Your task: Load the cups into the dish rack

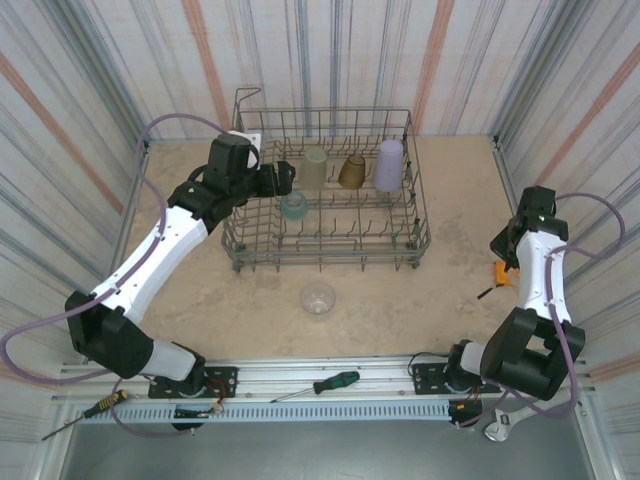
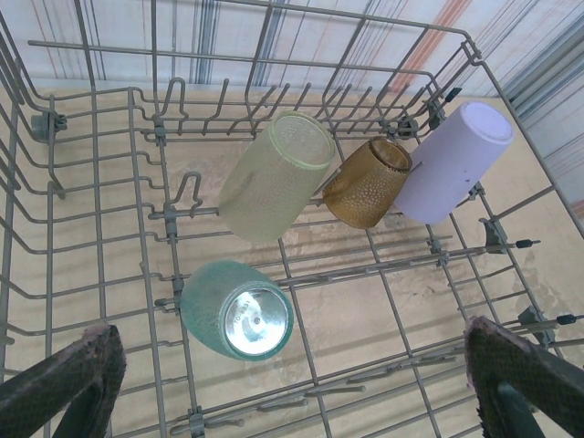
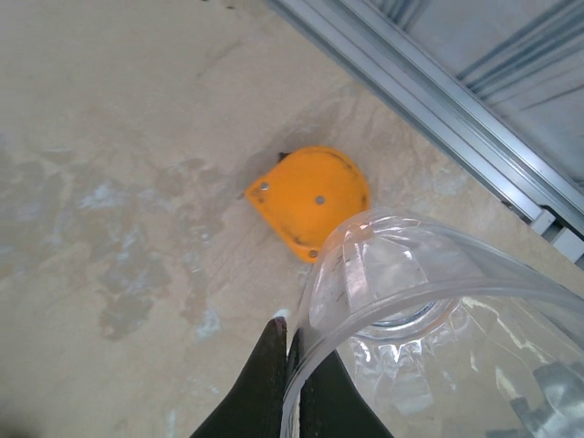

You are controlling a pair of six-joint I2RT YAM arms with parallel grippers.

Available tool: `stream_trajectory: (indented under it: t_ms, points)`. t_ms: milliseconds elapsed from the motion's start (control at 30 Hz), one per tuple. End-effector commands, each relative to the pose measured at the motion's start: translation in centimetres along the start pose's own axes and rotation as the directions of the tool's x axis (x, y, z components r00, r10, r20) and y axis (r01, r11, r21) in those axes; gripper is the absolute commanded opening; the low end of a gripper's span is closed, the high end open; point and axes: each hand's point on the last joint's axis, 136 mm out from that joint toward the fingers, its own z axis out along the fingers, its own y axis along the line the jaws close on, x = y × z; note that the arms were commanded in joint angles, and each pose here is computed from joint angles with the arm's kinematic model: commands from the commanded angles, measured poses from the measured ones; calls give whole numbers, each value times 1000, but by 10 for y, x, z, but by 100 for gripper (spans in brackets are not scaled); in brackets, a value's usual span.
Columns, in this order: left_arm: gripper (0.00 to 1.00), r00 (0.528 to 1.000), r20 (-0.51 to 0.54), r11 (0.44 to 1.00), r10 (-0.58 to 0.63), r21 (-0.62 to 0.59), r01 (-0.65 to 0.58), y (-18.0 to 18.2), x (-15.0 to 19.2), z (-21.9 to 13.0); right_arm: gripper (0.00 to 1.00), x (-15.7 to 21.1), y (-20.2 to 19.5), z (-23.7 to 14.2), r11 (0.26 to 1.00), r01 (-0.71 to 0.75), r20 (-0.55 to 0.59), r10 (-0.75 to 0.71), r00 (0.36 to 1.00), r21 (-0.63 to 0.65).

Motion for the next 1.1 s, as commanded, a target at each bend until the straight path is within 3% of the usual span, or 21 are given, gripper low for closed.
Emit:
stream_trajectory:
  t_ms: [0, 667, 900, 1067]
  points:
    - [99, 999, 38, 1000, 15, -5, -15, 1, -9, -14, 0, -9, 7, -30, 999, -8, 53, 10, 999, -41]
    - [99, 999, 41, 1000, 21, -4, -21, 0, -10, -17, 0, -21, 72, -98, 960, 62, 176, -13, 984, -272]
    - [99, 999, 39, 1000, 21, 4, -21, -1, -12, -18, 0, -19, 118, -124, 841, 41, 154, 51, 987, -540]
    - [99, 999, 38, 1000, 21, 0, -21, 0, -12, -19, 0, -15, 150, -140, 753, 52, 131, 45, 990, -655]
